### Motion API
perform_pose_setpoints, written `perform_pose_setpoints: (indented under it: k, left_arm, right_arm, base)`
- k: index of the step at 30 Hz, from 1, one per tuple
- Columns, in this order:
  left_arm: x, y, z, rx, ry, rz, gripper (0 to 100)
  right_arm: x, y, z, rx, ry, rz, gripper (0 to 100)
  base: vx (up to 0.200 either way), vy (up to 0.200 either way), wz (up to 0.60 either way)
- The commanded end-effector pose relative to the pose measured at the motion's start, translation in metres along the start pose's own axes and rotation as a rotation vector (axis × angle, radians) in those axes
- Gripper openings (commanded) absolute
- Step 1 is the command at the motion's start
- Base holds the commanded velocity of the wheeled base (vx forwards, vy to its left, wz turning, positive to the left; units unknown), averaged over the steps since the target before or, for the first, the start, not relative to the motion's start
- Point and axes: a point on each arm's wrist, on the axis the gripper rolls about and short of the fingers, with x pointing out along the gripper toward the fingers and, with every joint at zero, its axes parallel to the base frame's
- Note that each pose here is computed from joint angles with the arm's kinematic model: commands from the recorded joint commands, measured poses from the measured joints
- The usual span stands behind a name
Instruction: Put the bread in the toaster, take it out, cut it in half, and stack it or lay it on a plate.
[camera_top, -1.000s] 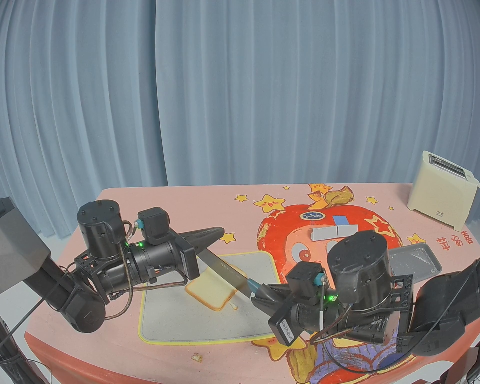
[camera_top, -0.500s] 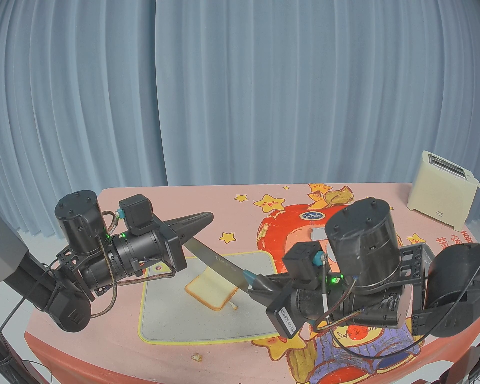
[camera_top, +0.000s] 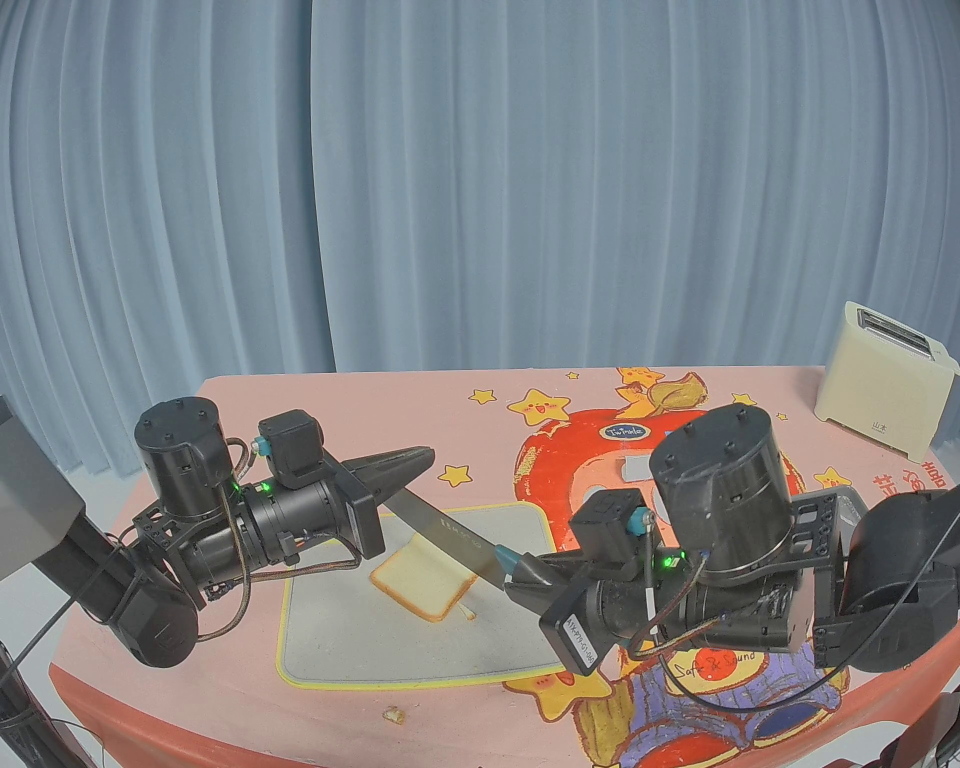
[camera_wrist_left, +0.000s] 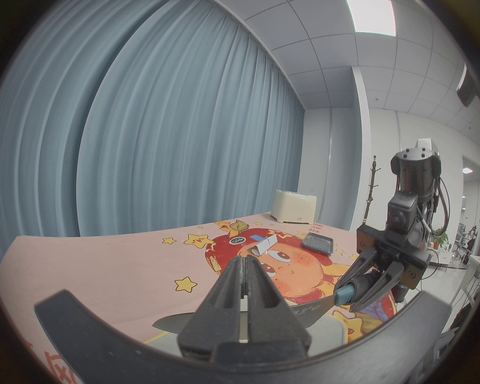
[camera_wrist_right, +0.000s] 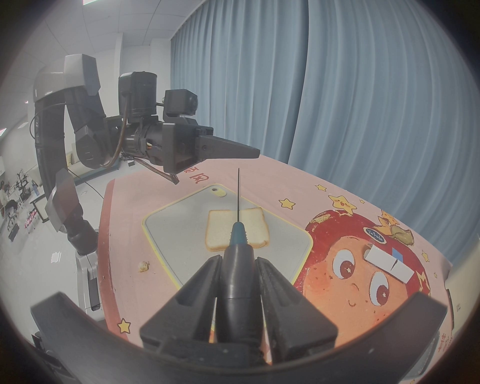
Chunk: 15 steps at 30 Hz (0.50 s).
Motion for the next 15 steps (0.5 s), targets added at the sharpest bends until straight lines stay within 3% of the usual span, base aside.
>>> perform_pose_setpoints:
  k: [1, 15]
  left_arm:
    - [0.005, 0.004, -0.012, -0.006, 0.035, 0.004, 0]
    - [0.005, 0.004, -0.013, -0.008, 0.04, 0.006, 0]
  right_arm:
    - [0.005, -0.001, -0.002, 0.001, 0.016, -0.004, 0]
    - [0.02, 0.001, -0.007, -0.001, 0.025, -0.004, 0]
  base:
    - [0.0, 0.0, 0.0]
    - [0.0, 0.0, 0.0]
